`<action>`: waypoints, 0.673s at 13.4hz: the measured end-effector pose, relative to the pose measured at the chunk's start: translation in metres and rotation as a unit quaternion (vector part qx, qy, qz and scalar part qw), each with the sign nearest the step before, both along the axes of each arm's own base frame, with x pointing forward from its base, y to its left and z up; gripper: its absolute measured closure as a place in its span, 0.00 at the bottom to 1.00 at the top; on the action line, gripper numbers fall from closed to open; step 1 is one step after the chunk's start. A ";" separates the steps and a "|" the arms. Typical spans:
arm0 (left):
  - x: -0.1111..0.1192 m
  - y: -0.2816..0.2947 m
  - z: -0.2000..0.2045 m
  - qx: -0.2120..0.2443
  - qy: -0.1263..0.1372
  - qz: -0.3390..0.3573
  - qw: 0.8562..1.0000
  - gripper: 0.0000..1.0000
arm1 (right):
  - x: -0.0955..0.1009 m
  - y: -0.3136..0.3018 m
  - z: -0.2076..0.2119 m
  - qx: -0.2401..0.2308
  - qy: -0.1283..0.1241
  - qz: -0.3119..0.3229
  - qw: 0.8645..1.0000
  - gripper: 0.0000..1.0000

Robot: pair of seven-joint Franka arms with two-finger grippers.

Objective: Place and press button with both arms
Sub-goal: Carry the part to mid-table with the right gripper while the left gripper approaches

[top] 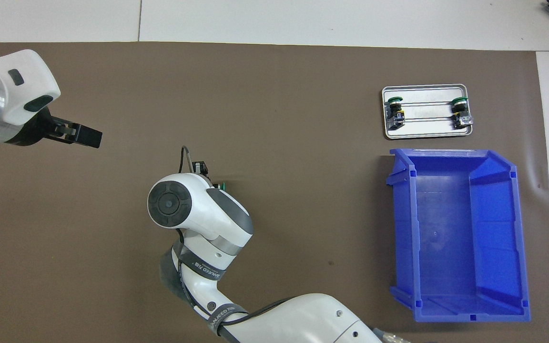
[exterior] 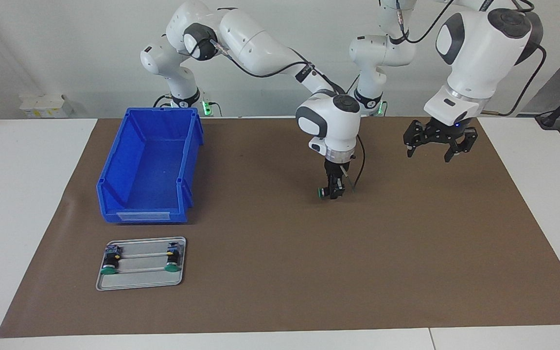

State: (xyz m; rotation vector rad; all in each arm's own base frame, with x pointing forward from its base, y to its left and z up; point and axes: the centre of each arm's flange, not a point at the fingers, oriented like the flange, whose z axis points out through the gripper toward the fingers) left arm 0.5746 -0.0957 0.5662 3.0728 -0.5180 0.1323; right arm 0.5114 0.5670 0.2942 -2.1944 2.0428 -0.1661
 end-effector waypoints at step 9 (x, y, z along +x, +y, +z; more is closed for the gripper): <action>0.007 -0.019 -0.067 -0.033 -0.053 -0.196 0.979 0.00 | 0.002 0.005 0.027 0.004 -0.027 0.022 0.999 0.09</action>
